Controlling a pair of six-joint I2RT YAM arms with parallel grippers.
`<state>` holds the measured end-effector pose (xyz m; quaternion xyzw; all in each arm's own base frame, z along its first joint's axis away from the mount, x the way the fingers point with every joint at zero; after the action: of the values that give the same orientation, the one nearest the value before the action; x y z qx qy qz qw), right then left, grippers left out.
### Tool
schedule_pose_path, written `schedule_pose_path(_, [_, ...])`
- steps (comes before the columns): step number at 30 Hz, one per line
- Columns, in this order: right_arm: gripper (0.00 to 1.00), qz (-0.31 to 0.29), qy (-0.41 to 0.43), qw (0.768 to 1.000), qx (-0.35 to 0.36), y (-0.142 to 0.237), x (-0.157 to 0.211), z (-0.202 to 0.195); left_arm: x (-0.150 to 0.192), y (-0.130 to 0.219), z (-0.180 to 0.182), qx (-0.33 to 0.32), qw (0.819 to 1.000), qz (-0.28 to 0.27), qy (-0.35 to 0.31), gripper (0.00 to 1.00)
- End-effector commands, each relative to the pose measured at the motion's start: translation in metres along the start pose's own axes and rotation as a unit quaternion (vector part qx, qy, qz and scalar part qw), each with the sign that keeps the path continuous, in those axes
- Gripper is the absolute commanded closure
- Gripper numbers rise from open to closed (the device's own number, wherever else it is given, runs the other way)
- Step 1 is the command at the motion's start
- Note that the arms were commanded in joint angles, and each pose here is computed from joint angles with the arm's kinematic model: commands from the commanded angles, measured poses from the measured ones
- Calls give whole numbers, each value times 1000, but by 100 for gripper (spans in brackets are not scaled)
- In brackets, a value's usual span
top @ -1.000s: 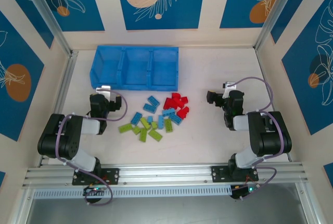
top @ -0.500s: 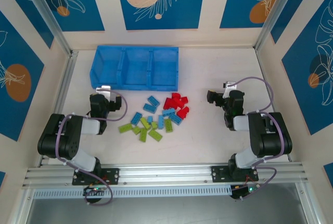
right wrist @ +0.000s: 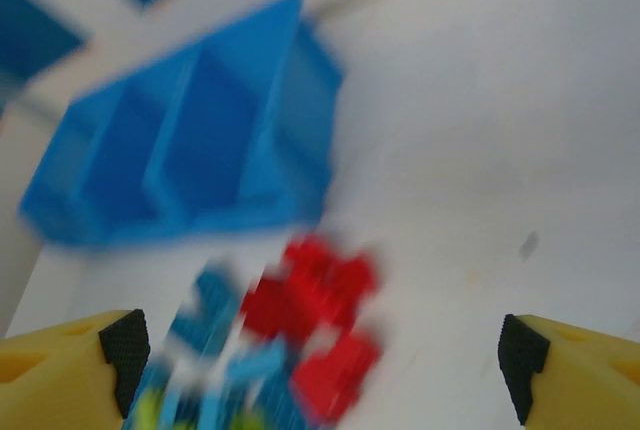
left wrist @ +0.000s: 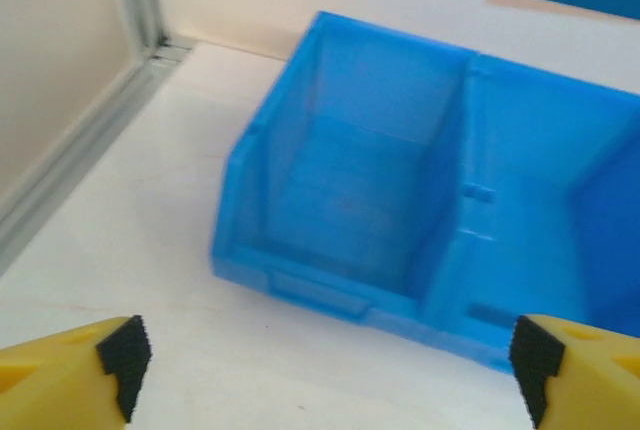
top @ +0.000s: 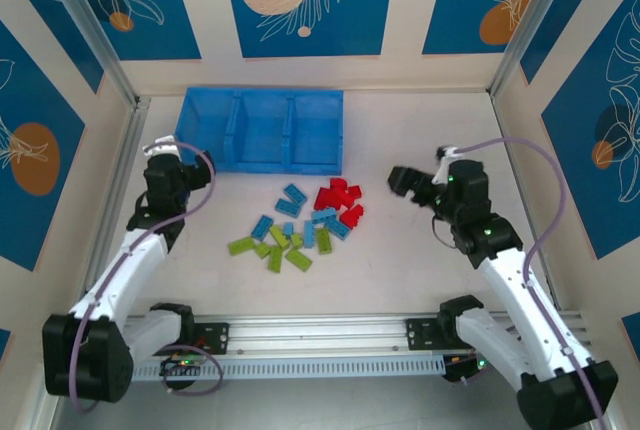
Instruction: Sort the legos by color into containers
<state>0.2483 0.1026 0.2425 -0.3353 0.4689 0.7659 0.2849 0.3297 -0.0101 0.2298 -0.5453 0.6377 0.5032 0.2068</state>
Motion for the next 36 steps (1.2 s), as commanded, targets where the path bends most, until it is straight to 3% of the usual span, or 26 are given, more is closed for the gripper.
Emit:
schedule_pose_path(1, [8,212,-17,976,-54,17,74,35,72,30,-13,12,969,238,67,9])
schedule_pose_path(5, [8,260,27,960,-103,28,87,80,114,53,-40,16,943,331,-18,12])
schedule_pose_path(9, [7,266,49,959,-85,26,93,95,151,54,-32,-35,920,388,-52,21])
schedule_pose_path(12, [7,280,54,957,-60,20,99,94,172,51,-24,-34,914,402,-40,22])
schedule_pose_path(15, [7,290,60,954,-42,14,105,93,188,50,-33,17,905,419,-76,24])
schedule_pose_path(21, [7,295,60,953,-28,8,105,94,201,36,-36,13,886,445,-133,44])
schedule_pose_path(27, [7,286,57,956,-15,12,103,90,214,27,-40,16,865,477,-152,42])
schedule_pose_path(31, [7,282,51,958,-13,13,103,89,220,19,-40,7,859,484,-165,34])
schedule_pose_path(36, [7,278,48,959,-14,15,101,90,224,1,-31,-35,859,475,-189,41])
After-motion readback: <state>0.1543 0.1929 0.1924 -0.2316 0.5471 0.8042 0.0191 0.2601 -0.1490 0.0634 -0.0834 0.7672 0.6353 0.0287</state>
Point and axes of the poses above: each hand's point on the last joint's axis, 136 mm out from that joint toward the fingers, its own y axis back along the fingers, its own z axis along the line the jaws close on, x = y × z, the point moved 3 cm from there along y, back along the fingers, and after that the axes turned 14 degrees about y, right-handed, at the moved point
